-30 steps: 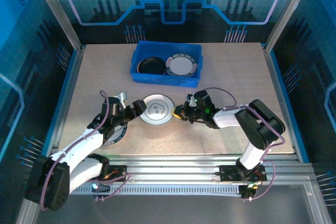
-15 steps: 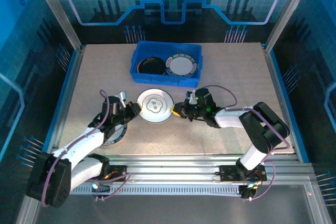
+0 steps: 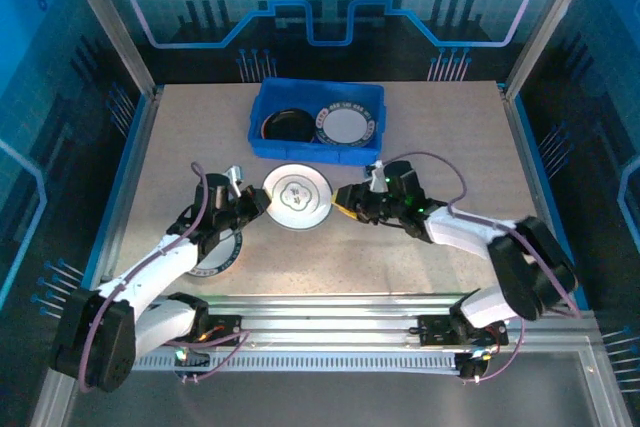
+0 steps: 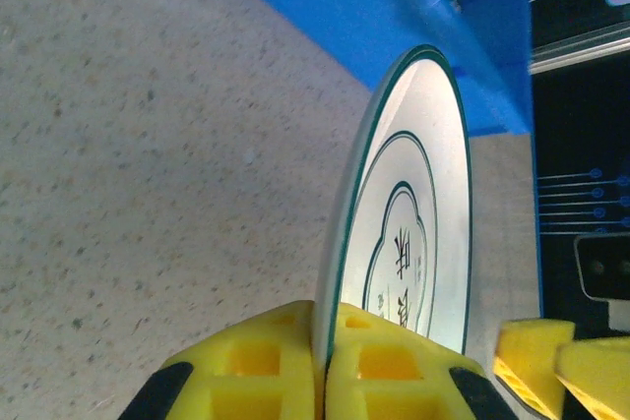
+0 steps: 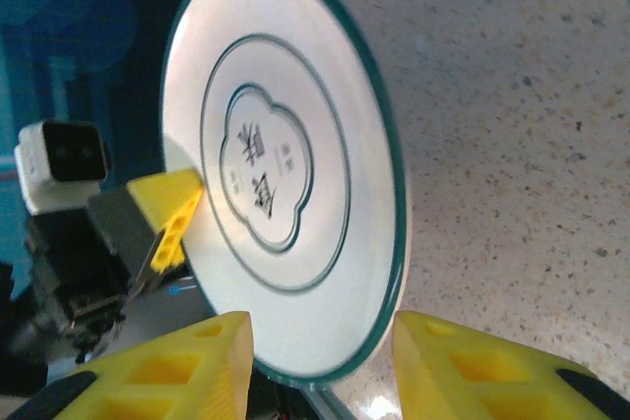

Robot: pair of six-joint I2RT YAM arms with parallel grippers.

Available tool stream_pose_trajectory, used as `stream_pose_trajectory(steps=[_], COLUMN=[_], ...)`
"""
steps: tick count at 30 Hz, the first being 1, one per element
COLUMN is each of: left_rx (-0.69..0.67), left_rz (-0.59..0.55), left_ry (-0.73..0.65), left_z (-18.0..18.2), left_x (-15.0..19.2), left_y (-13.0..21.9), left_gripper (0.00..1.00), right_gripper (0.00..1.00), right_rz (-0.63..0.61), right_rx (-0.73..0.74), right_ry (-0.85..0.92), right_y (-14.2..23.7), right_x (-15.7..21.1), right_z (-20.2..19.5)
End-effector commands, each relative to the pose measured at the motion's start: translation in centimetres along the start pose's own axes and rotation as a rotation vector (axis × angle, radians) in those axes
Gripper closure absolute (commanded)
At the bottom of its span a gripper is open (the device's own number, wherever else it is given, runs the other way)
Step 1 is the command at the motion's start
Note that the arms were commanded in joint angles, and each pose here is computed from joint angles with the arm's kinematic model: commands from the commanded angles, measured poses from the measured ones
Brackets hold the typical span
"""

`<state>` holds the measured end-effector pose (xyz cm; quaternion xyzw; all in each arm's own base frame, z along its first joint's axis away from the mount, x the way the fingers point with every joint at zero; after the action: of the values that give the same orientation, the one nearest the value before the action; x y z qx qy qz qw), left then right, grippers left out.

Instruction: Place the plates into the plastic bin on the countertop

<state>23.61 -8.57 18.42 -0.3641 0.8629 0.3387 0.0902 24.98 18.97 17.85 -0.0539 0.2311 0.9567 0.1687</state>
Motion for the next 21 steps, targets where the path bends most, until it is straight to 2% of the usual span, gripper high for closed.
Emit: stream_pose_trajectory(steps=[1,5,9,15,21], left_rx=[0.055,0.086,0.12,0.172,0.225], left_rz=[-0.046,-0.055,-0.067,-0.07,-0.09], left_ry=[-0.071,-0.094,-0.111,-0.129,-0.144], left_z=[-3.1,-5.0,-6.8,-9.2,-10.9], left_x=[-2.2,-3.8,-5.4,-7.6,-9.4], left_y=[0.7,0.4,-0.6,-2.5,-4.2], left_gripper=[1.0,1.0,1.0,1.0,1.0], right_gripper=[0.57,0.56,0.56,0.57,0.58], right_rz=[-0.061,-0.184,-0.261,-0.301,-0.284], right_rx=[0.049,0.128,0.154,0.184,0.202], right_ry=[0.049,0.071,0.059,-0.005,-0.023], right_y=[3.1,6.9,9.1,9.8,9.2], right_x=[0.1,0.4,0.5,0.7,0.9], right_z=[-0.2,-0.7,-1.7,-4.1,-5.4])
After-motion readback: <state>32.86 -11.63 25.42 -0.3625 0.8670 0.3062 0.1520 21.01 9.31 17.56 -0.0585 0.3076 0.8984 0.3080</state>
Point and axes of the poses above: each hand's point on the last joint's axis, 136 mm out from that joint toward the fingers, its own y axis back along the fingers, its own z axis along the line the jaws close on, x = y × z, the point moved 10 cm from there along y, back along the fingers
